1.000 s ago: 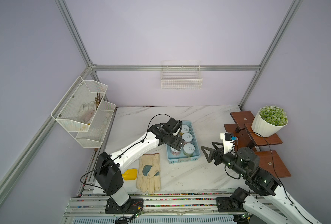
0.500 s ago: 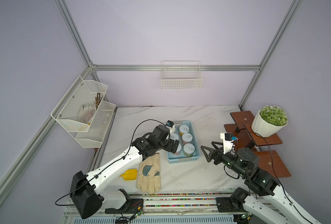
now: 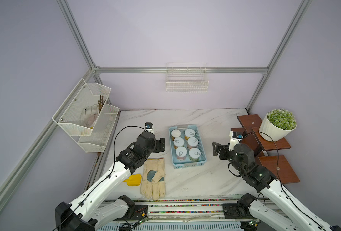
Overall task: Put the canned food in the basket
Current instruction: Reset both arms
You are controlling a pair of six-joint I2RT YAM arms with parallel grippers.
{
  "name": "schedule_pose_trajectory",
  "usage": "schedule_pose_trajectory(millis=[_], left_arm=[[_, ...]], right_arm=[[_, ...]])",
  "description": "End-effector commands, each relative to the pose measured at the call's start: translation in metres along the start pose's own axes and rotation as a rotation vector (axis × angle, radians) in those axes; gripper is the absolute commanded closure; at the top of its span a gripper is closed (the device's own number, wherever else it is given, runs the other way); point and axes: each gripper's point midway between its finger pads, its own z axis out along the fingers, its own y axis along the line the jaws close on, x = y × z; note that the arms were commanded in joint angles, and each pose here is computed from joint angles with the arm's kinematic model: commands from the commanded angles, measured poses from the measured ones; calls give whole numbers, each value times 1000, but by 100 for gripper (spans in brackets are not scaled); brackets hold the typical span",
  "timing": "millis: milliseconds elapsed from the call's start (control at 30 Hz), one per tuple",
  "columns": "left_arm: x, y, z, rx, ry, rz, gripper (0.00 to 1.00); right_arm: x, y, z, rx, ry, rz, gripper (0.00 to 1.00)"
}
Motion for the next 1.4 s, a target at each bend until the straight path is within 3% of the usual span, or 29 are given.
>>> schedule_pose_trajectory(millis=[0,133,167,233,400,467,767,967,1367], left_arm=[[-18,27,-11,-87,-142,-83,0],[-19,44,-5,-114,-186,-72,0],[-18,51,-1,-145,-188,-73,0],[-15,56,9,-173,-193,-31,0],[-8,59,28,-183,-357,113,0],[-2,66,33,-183,-408,116,0],[22,115,62,-328,-320,141,0],[30,147,71,-404,-326,127,0],[49,165,111,-315,-378,117,0]], right_arm=[[-17,-29,4,112,-119,51,0],[-15,-44,15,142,-224,2,12],[-12,-47,18,151,-239,-46,12],[-9,-53,26,187,-268,-119,1],[4,-75,47,281,-303,-199,1],[7,-80,56,279,-319,-197,1],[18,-104,108,303,-287,-198,1],[22,-118,126,283,-293,-223,1],[43,-124,135,193,-302,-211,1]])
